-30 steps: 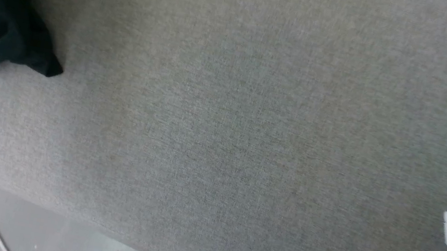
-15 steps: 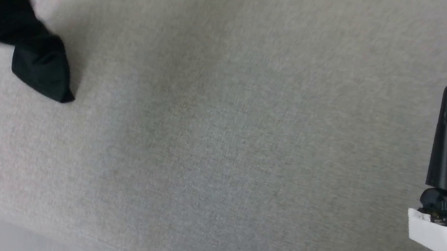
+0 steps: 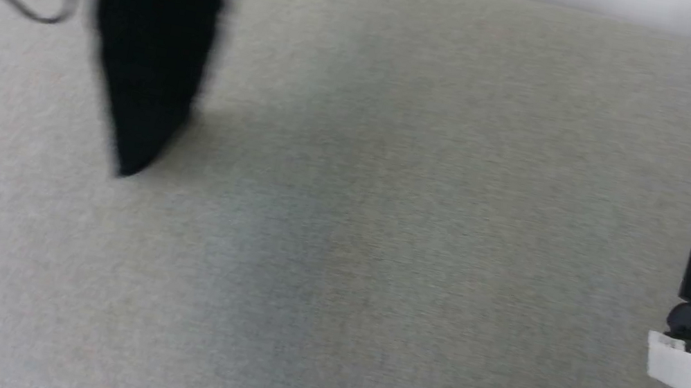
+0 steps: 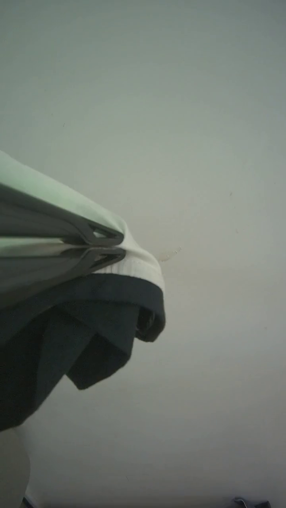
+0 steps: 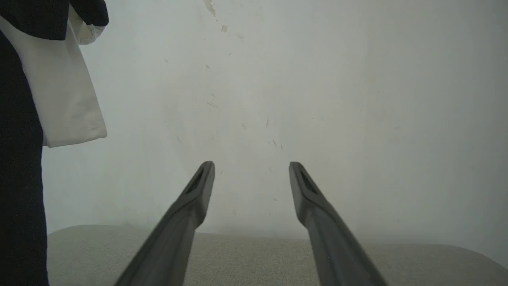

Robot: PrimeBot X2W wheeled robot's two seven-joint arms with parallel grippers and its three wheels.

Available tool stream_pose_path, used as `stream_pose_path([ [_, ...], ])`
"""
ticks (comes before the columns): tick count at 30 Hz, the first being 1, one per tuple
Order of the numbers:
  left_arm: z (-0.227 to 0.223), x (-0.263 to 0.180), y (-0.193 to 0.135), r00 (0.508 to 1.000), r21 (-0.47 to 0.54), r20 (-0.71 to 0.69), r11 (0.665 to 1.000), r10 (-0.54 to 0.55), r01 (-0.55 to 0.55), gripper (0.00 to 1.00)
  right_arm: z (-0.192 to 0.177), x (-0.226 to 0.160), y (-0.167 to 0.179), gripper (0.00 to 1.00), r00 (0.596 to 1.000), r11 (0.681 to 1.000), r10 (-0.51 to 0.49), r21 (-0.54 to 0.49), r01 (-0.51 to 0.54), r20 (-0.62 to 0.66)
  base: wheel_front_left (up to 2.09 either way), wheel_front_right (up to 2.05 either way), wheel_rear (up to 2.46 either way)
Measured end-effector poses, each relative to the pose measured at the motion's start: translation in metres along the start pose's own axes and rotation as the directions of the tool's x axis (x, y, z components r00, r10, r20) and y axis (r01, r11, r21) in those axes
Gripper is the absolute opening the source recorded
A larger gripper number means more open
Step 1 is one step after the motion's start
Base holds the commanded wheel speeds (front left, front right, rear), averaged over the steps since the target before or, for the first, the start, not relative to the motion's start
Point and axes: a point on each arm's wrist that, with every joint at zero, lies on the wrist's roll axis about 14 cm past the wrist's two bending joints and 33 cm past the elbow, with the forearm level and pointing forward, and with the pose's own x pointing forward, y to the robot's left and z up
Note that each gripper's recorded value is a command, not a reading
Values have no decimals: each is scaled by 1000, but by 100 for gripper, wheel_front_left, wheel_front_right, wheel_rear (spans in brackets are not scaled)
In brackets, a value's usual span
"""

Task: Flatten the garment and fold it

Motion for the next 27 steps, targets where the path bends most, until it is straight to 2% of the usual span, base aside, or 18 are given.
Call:
stream_pose_path([
  [5, 23, 18, -65, 985, -87, 85, 984, -151, 158, 0, 14, -12, -23, 100, 997, 998, -67, -16, 68, 26, 0, 0, 0],
  [10, 12, 26, -131, 950, -155, 84, 938, -301, 311, 0, 24, -23, -44, 100, 991, 991, -128, -41, 130, 44, 0, 0, 0],
  [16, -65, 14, -200, 900, -305, -18, 859, -436, 411, 0, 35, -35, -66, 100, 980, 978, -189, -78, 193, 64, 0, 0, 0],
  [22, -148, -25, -264, 839, -466, -108, 772, -534, 432, 0, 36, -43, -79, 100, 972, 969, -227, -91, 232, 61, 0, 0, 0],
  [24, -179, -44, -283, 814, -493, -158, 759, -559, 426, 0, 35, -46, -81, 100, 971, 967, -234, -91, 239, 56, 0, 0, 0],
  [27, -228, -75, -307, 766, -507, -260, 758, -588, 410, 0, 32, -49, -84, 100, 969, 965, -244, -93, 247, 43, 0, 0, 0],
])
